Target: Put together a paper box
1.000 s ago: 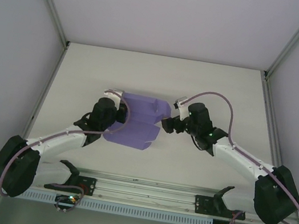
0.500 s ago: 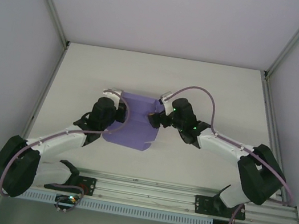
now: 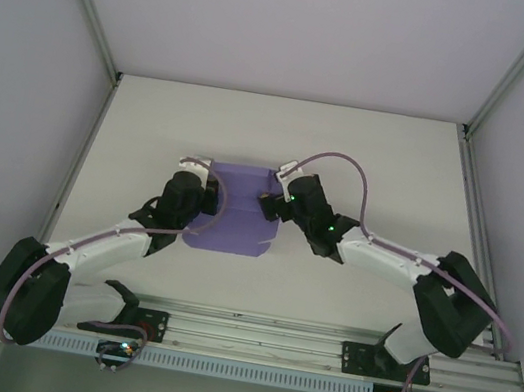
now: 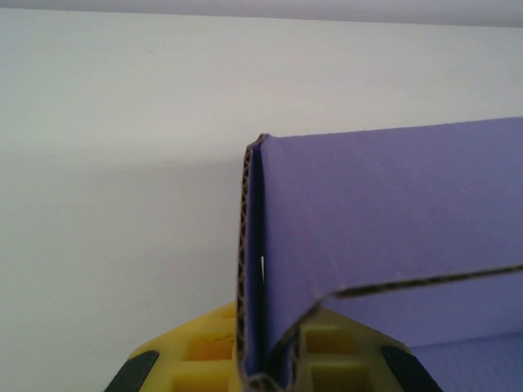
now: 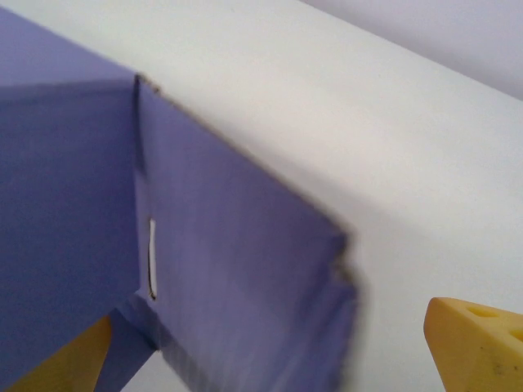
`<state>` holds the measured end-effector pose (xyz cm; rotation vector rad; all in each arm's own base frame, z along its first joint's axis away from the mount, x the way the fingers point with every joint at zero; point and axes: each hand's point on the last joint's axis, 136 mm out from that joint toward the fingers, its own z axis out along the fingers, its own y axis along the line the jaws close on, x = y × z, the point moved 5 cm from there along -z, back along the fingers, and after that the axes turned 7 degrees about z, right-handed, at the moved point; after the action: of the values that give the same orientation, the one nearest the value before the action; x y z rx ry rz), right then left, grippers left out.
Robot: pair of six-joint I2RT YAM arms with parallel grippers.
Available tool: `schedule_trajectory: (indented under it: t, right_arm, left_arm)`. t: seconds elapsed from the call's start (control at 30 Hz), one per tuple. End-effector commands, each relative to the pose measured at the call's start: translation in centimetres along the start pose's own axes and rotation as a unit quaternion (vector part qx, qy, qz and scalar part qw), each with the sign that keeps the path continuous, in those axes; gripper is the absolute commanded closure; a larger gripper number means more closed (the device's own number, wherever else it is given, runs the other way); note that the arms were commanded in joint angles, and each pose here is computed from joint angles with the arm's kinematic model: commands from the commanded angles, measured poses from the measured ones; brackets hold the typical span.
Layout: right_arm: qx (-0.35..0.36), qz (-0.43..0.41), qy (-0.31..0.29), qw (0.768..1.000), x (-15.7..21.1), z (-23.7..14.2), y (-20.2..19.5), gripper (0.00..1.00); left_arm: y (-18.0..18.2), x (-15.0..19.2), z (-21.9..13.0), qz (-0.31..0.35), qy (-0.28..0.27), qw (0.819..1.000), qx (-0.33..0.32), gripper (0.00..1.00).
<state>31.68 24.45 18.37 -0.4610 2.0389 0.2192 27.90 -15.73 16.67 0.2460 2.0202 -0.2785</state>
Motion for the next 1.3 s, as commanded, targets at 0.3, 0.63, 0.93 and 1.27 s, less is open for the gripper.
schedule_trajectory:
  t: [0.3,0.63,0.93,1.27]
  right_arm:
    - [-0.092,0.052,-0.044,0.993,-1.0,-10.1,-3.2,0.0]
    - [-0.17,0.137,0.043,0.975,-1.8,-6.4,-6.2,0.18]
    - [-0.265,0.082,0.119,0.953,-2.0,-2.2,-0.6,0.28]
    - [-0.268,0.093,0.114,0.952,-2.5,-0.1,1.6,0.32]
  left_arm:
    - [0.1,-0.9,-1.2,-0.006,-0.036,0.999,0.018,1.0]
    - [-0.2,-1.1,-1.4,-0.005,-0.041,0.999,0.036,1.0]
    - [-0.3,-1.1,-1.1,-0.013,-0.036,0.999,0.038,1.0]
    - [-0.6,-1.2,-0.7,-0.023,-0.038,0.998,0.039,1.0]
